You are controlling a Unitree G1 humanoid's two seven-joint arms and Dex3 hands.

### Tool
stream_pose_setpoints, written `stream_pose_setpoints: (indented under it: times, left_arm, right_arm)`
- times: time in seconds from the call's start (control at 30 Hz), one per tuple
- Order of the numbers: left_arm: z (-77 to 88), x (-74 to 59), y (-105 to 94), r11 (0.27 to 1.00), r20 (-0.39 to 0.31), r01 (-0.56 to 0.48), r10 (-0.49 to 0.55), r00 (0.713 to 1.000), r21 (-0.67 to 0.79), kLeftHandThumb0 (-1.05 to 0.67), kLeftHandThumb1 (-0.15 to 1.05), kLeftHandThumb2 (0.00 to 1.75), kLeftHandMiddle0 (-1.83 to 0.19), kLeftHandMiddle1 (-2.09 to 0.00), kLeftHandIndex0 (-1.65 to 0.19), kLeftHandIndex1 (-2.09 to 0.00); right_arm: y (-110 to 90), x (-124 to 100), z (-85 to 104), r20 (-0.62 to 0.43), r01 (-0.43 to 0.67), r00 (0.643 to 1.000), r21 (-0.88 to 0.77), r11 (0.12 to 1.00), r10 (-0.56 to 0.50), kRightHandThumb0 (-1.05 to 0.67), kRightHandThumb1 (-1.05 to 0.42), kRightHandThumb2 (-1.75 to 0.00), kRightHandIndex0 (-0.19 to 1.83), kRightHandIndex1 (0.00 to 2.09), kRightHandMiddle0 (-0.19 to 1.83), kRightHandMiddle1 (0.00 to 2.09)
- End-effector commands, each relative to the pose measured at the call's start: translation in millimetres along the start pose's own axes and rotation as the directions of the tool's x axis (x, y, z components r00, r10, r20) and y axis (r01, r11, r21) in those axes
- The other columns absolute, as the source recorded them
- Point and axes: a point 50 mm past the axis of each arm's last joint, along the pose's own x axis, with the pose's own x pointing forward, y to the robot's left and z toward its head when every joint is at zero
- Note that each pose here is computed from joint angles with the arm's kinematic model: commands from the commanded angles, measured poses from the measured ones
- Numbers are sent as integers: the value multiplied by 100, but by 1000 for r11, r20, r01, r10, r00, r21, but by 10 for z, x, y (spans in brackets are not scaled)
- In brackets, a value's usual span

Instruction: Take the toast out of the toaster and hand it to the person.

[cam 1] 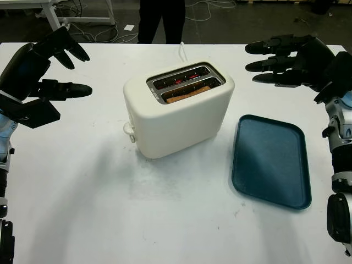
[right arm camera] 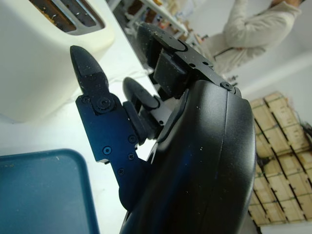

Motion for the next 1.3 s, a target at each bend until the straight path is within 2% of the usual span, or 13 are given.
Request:
stream_pose_setpoints:
  times: [0.0,0.83,1.27]
  left_arm:
    - [6,-3,-11,1000,3,-4,4,1000,0,-95,92,17,-27,-163,-15,-150]
    - [5,-3,-15,1000,8,-5,5,1000,-3,-95,92,17,-27,-163,-15,-150]
    - [18,4,-6,1000,-1,-6,6,1000,-7,-95,92,15,-26,-162,-15,-150]
  right_arm:
    - [-9,26,44,26,0,1000,-4,1000,0,-41,-69,0,91,12,86,0]
    - [-9,23,38,22,-2,1000,8,1000,2,-39,-70,0,89,12,85,0]
    - [-15,22,31,30,-5,1000,-14,1000,5,-43,-70,0,90,13,85,0]
